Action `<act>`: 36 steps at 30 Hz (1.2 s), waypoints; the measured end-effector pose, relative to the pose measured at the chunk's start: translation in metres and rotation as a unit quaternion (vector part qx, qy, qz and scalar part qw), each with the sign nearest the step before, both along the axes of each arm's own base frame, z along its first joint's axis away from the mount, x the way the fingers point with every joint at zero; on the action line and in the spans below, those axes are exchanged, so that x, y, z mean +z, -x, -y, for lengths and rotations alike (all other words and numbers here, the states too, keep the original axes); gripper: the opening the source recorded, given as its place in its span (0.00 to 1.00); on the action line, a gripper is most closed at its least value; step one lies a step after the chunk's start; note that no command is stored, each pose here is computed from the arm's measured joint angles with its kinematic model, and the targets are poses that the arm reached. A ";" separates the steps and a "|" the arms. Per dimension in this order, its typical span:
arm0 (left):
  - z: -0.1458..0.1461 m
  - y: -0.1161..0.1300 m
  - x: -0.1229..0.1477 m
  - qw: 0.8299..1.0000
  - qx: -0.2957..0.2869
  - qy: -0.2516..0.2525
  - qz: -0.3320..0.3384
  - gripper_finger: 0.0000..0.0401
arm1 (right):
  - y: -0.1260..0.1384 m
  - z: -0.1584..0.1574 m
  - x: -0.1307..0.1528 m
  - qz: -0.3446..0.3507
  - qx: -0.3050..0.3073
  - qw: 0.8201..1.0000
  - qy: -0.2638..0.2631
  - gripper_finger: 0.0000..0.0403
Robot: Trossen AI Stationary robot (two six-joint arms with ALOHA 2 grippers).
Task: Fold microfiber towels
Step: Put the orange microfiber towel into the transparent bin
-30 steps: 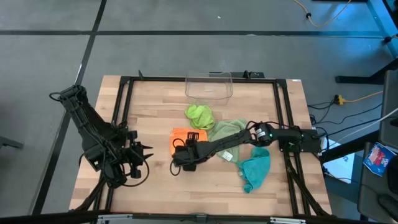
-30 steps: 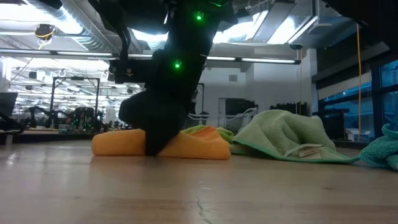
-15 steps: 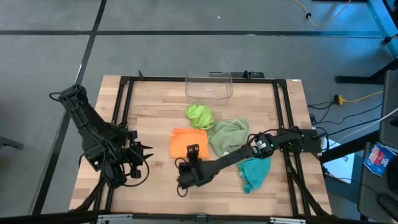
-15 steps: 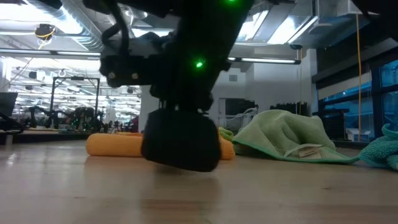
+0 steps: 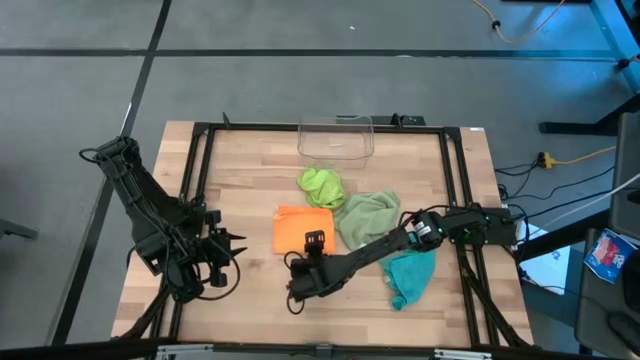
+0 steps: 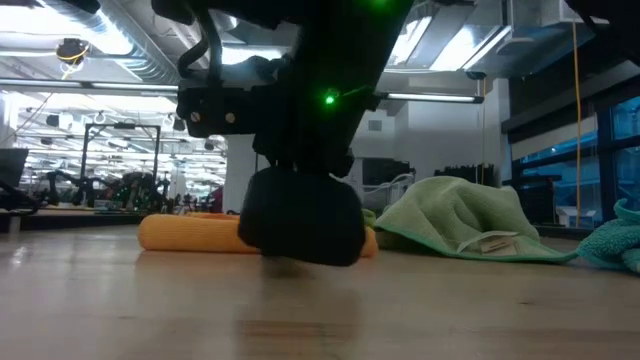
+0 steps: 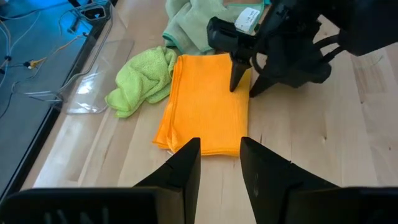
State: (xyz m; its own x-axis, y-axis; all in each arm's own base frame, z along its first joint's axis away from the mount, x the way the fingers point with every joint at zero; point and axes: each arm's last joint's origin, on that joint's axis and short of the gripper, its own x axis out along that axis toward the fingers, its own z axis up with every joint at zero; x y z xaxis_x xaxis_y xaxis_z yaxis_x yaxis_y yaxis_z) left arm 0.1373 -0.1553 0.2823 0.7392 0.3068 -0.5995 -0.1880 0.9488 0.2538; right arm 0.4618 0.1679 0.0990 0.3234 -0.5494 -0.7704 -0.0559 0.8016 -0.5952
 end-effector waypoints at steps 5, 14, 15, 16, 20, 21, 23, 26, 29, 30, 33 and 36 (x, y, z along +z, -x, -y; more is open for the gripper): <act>0.000 0.000 0.000 1.000 0.000 0.000 0.000 0.26 | -0.004 0.003 -0.002 0.032 -0.009 0.999 0.035 0.47; 0.000 0.000 0.000 1.000 0.000 0.000 0.000 0.26 | -0.007 0.001 -0.001 0.042 0.011 0.998 0.054 0.47; 0.000 0.000 0.000 1.000 0.000 0.000 0.000 0.26 | -0.011 0.004 0.000 0.048 0.017 0.997 0.053 0.47; 0.000 0.000 0.000 1.000 0.000 0.000 0.000 0.26 | -0.015 0.006 0.000 0.053 0.023 0.997 0.048 0.47; 0.000 0.000 0.000 1.000 0.000 0.002 0.002 0.26 | -0.013 0.015 -0.001 0.037 -0.007 0.999 0.020 0.47; 0.000 0.000 0.000 1.000 0.000 0.002 0.002 0.26 | -0.007 0.017 -0.002 0.021 -0.028 0.999 0.025 0.47; 0.000 0.000 0.000 1.000 0.000 0.002 0.002 0.26 | 0.001 0.019 -0.002 0.006 -0.054 0.998 0.037 0.47; 0.001 0.000 0.000 1.000 0.000 0.003 0.002 0.26 | -0.005 0.021 -0.003 0.019 -0.038 0.998 0.047 0.47; 0.001 -0.001 0.000 1.000 0.000 0.005 0.004 0.26 | -0.017 0.027 -0.001 0.037 -0.005 0.998 0.041 0.47; 0.001 -0.001 0.000 1.000 0.000 0.005 0.004 0.26 | -0.020 0.029 -0.001 0.042 -0.006 0.998 0.034 0.47; 0.001 -0.001 0.000 1.000 0.000 0.005 0.004 0.26 | -0.011 0.030 -0.001 0.031 -0.053 0.998 0.019 0.47; 0.001 -0.001 0.000 1.000 0.000 0.005 0.004 0.26 | 0.000 0.029 -0.002 0.013 -0.084 0.996 0.041 0.47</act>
State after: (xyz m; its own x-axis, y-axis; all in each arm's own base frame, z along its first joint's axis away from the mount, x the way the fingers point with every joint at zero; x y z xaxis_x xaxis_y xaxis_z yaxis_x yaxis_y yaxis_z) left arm 0.1379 -0.1561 0.2826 0.7437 0.3008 -0.5970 -0.1894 0.9513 0.2433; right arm 0.4620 0.1384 0.0967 0.2407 -0.6584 -0.7131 0.0897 0.7467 -0.6591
